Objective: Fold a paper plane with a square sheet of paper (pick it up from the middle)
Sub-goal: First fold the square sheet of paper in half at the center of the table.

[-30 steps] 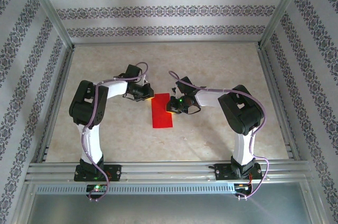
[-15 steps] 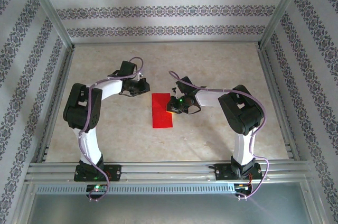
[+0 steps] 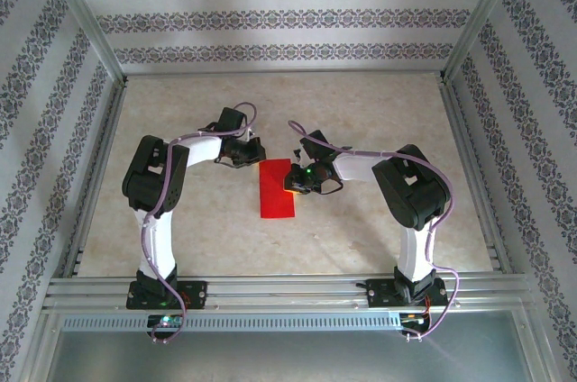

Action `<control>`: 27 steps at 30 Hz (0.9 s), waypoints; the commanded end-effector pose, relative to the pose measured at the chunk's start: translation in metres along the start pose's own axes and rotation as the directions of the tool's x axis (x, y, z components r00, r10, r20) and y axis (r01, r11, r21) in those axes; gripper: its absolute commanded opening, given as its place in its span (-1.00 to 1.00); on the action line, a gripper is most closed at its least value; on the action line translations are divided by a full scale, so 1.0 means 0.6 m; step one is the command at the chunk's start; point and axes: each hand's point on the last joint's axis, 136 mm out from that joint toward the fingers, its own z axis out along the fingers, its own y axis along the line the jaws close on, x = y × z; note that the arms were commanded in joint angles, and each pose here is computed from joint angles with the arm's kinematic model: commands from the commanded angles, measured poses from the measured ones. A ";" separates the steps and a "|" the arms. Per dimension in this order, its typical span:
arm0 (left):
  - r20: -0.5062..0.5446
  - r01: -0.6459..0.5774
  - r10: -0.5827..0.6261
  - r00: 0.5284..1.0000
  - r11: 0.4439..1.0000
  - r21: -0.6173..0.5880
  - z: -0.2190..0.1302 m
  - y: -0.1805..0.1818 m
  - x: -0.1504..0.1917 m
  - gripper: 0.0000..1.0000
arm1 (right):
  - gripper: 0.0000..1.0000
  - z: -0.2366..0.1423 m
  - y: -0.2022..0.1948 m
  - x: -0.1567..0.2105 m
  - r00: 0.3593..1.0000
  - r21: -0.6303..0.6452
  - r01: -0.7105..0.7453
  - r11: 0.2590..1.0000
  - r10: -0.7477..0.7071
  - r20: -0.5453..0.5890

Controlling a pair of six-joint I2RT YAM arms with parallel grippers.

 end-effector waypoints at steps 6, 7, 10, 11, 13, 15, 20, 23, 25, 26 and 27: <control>0.071 0.017 -0.004 0.997 0.982 -0.187 -0.046 0.069 -0.034 -0.88 | -0.76 -0.011 -0.214 0.092 0.984 0.452 -0.075 0.889 0.139 -0.110; 0.082 0.007 0.007 0.997 0.985 -0.174 -0.056 0.057 -0.042 -0.87 | -0.76 -0.014 -0.210 0.087 0.986 0.440 -0.071 0.895 0.131 -0.107; 0.103 -0.002 0.013 0.995 0.995 -0.100 -0.079 0.016 -0.051 -0.84 | -0.76 -0.022 -0.193 0.070 0.990 0.399 -0.056 0.915 0.103 -0.097; 0.103 -0.001 0.007 0.995 0.998 -0.061 -0.083 -0.001 -0.048 -0.83 | -0.75 -0.026 -0.184 0.064 0.991 0.380 -0.055 0.923 0.096 -0.090; 0.101 0.001 -0.001 0.995 1.000 -0.006 -0.089 -0.026 -0.039 -0.83 | -0.75 -0.035 -0.162 0.055 0.993 0.332 -0.068 0.941 0.096 -0.070; 0.094 0.004 -0.007 0.996 1.000 0.028 -0.093 -0.044 -0.024 -0.82 | -0.74 -0.043 -0.128 0.047 0.994 0.253 -0.083 0.964 0.096 -0.042; 0.043 0.027 -0.032 0.999 0.994 0.106 -0.083 -0.087 0.040 -0.82 | -0.71 -0.086 -0.033 0.001 0.994 0.039 -0.072 0.997 0.068 0.089; 0.016 0.035 -0.038 0.999 0.991 0.133 -0.079 -0.109 0.080 -0.82 | -0.69 -0.109 0.008 -0.025 0.987 -0.034 -0.013 0.999 0.018 0.162; -0.002 0.052 -0.052 0.999 0.986 0.157 -0.075 -0.121 0.105 -0.83 | -0.68 -0.104 0.023 -0.029 0.987 -0.063 0.016 0.998 -0.006 0.159; -0.009 0.062 -0.061 0.998 0.984 0.169 -0.072 -0.126 0.118 -0.83 | -0.68 -0.097 0.028 -0.030 0.989 -0.067 0.026 0.997 -0.016 0.147; -0.015 0.070 -0.068 0.998 0.981 0.182 -0.069 -0.131 0.128 -0.84 | -0.69 -0.089 0.029 -0.030 0.991 -0.066 0.029 0.997 -0.020 0.134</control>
